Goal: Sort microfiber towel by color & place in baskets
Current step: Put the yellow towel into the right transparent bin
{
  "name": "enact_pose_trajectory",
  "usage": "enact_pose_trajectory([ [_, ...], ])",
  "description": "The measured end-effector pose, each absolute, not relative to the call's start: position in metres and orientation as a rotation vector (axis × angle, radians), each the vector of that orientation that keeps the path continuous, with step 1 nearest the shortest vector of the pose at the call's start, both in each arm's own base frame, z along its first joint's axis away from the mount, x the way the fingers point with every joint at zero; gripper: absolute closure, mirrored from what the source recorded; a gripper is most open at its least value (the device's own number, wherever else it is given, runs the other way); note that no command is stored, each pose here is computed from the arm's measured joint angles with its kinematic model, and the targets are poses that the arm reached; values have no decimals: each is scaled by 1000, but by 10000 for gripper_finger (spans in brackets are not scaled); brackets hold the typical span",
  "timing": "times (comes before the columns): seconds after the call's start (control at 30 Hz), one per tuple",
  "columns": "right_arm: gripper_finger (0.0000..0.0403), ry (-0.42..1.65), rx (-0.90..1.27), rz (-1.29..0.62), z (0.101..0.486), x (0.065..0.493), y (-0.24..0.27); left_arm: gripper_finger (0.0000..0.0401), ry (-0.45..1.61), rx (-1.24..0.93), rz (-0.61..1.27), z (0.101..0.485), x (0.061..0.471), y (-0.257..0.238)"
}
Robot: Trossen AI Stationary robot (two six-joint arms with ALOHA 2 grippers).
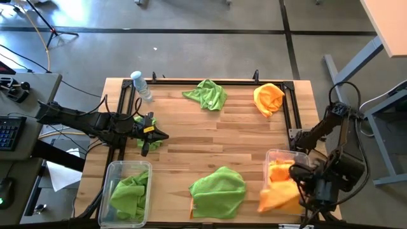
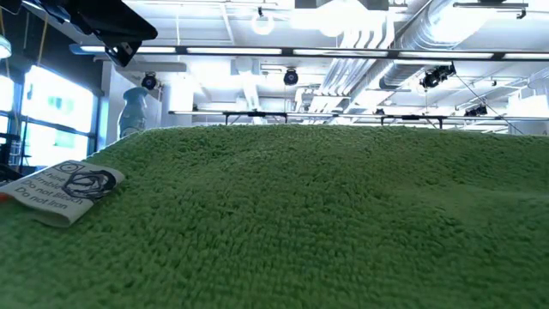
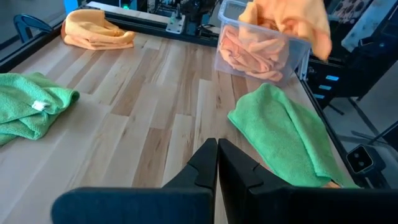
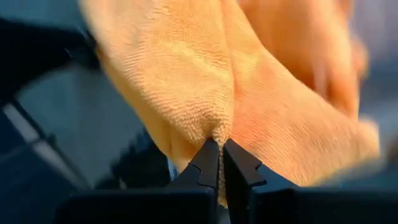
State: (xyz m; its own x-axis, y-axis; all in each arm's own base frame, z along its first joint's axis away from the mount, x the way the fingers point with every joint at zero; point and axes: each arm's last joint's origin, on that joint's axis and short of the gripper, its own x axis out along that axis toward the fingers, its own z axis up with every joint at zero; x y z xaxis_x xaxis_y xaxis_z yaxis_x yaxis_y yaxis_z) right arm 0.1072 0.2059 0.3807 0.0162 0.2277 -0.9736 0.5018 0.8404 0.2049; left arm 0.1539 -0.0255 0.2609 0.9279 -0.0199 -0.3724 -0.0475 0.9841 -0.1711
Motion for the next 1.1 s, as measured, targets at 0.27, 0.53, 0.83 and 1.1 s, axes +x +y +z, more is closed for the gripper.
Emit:
enact_pose_trajectory([
  [0.27,403,1739,677,-446,357,78,195,401,381,-141,17,261,154,-25],
  [0.53,403,1074,499,-453,345,98,183,401,376,-25,25,261,154,-24],
  [0.83,403,1263,371,-296,305,108,192,401,368,-24,31,262,154,-24],
  [1.1,403,1360,413,-266,225,108,195,401,369,-24,31,262,154,-24],
])
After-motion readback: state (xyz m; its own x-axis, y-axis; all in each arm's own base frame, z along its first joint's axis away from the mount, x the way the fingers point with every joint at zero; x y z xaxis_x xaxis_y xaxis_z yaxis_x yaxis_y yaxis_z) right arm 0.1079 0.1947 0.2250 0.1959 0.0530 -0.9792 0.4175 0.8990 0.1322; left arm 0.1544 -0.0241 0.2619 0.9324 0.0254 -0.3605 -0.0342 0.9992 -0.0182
